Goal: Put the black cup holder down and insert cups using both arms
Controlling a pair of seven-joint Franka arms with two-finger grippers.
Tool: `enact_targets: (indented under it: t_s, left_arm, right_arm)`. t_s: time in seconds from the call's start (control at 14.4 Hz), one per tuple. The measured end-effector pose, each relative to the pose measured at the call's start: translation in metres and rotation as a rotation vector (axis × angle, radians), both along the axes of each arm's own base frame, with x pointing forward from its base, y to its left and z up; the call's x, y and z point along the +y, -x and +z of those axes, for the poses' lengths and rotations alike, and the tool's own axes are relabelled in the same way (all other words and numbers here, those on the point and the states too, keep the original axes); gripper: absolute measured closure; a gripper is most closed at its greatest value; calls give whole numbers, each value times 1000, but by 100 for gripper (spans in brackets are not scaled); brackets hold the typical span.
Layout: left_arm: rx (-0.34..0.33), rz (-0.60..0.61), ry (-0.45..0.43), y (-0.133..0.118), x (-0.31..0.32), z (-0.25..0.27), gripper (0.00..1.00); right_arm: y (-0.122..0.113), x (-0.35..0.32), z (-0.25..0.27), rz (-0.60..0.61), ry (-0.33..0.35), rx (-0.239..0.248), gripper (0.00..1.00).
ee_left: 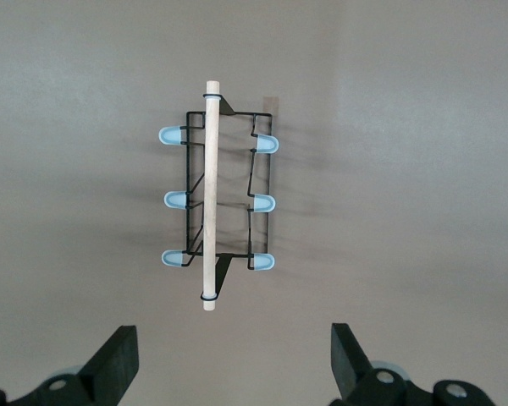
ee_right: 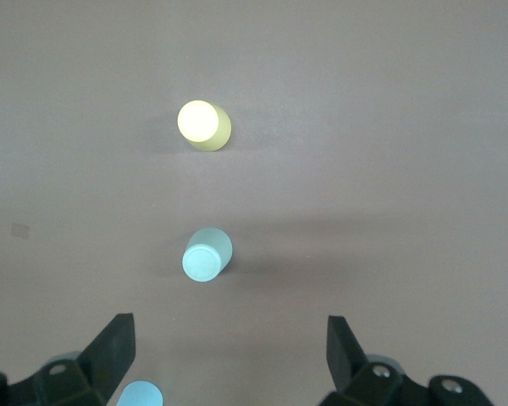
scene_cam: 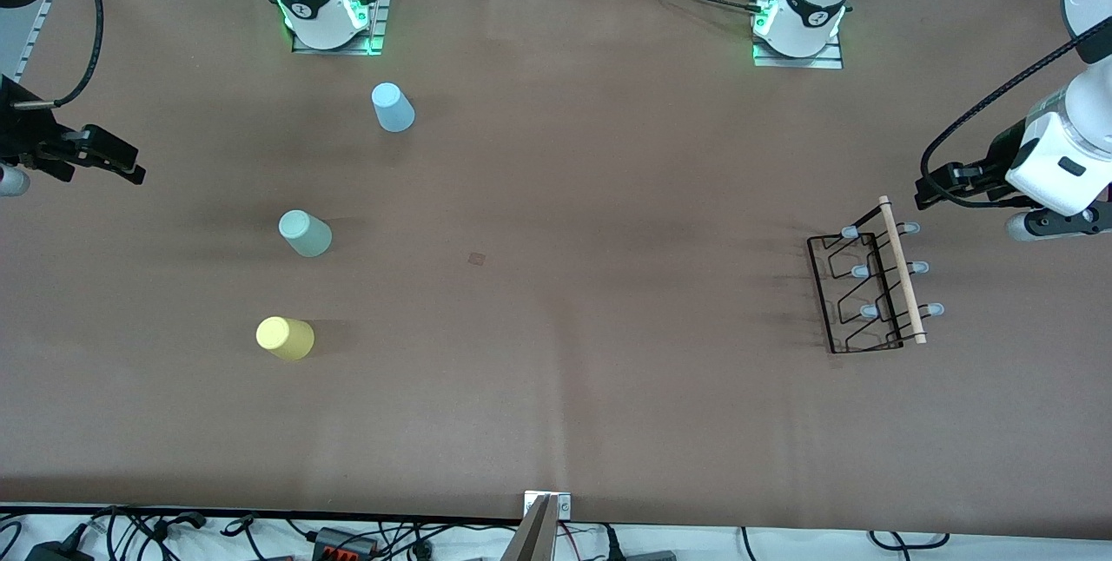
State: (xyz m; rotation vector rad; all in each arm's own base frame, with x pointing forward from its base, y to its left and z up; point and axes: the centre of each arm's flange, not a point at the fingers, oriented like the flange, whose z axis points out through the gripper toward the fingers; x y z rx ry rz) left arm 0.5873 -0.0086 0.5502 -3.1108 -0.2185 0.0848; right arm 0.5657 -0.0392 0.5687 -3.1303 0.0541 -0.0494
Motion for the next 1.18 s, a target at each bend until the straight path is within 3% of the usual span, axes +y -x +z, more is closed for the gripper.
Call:
enact_targets:
  t_s: [1.18]
  left_arm:
    - [0, 10, 7, 0, 4, 0, 0]
  right_arm:
    - [0, 0, 0, 0, 0, 0, 0]
